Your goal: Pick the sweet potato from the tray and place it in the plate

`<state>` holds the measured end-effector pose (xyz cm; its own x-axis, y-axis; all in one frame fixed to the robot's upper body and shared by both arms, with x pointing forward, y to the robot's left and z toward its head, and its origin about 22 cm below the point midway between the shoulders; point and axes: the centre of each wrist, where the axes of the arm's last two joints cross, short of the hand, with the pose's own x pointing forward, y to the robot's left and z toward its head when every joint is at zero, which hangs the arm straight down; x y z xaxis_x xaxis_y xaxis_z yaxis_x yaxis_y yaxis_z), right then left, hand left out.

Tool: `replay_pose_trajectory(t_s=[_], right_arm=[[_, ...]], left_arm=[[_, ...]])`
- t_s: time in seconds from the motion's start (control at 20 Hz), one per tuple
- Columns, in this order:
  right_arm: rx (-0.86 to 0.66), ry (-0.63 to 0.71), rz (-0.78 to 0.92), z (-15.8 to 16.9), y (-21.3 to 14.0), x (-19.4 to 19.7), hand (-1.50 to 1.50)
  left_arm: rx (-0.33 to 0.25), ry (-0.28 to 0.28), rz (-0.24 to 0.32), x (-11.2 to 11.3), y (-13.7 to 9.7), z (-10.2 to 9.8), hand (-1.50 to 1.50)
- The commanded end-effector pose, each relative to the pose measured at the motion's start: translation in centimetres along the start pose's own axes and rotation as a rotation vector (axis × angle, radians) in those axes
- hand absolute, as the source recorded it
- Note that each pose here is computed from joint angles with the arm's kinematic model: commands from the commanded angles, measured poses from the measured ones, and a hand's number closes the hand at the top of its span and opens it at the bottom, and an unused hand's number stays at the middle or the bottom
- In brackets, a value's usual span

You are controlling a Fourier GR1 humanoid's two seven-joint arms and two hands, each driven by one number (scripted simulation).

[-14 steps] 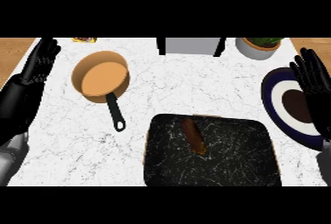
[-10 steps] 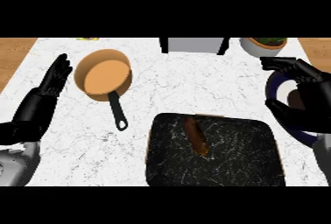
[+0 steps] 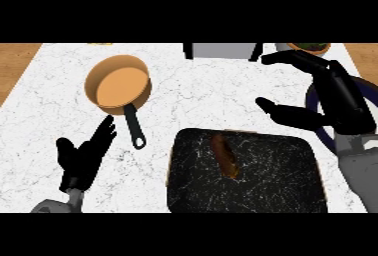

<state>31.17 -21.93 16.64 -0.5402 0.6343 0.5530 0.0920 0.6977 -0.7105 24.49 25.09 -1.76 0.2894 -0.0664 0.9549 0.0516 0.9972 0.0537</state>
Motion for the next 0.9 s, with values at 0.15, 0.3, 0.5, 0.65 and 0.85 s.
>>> replay_pose_trajectory(t_s=[0.15,0.3,0.5,0.65,0.85], right_arm=[[0.095,-0.052,0.044,-0.1,3.9,2.0,-1.50],[0.207,-0.023,0.172,-2.4,2.8,3.6,-1.50],[0.459,0.083,0.389,-1.3,3.4,4.9,-1.50],[0.555,0.112,0.489,-1.4,4.8,7.1,-1.50],[0.604,0.149,0.565,-1.4,7.7,11.0,-1.50]], left_arm=[[0.036,0.082,0.064,-0.8,-2.0,0.8,0.00],[0.013,0.087,0.059,-0.9,-3.2,0.8,0.00],[0.024,0.115,0.068,-1.1,-0.3,1.1,0.00],[0.033,0.104,0.058,-2.6,0.6,1.9,0.00],[0.036,0.094,0.068,-1.8,-0.5,0.0,0.00]])
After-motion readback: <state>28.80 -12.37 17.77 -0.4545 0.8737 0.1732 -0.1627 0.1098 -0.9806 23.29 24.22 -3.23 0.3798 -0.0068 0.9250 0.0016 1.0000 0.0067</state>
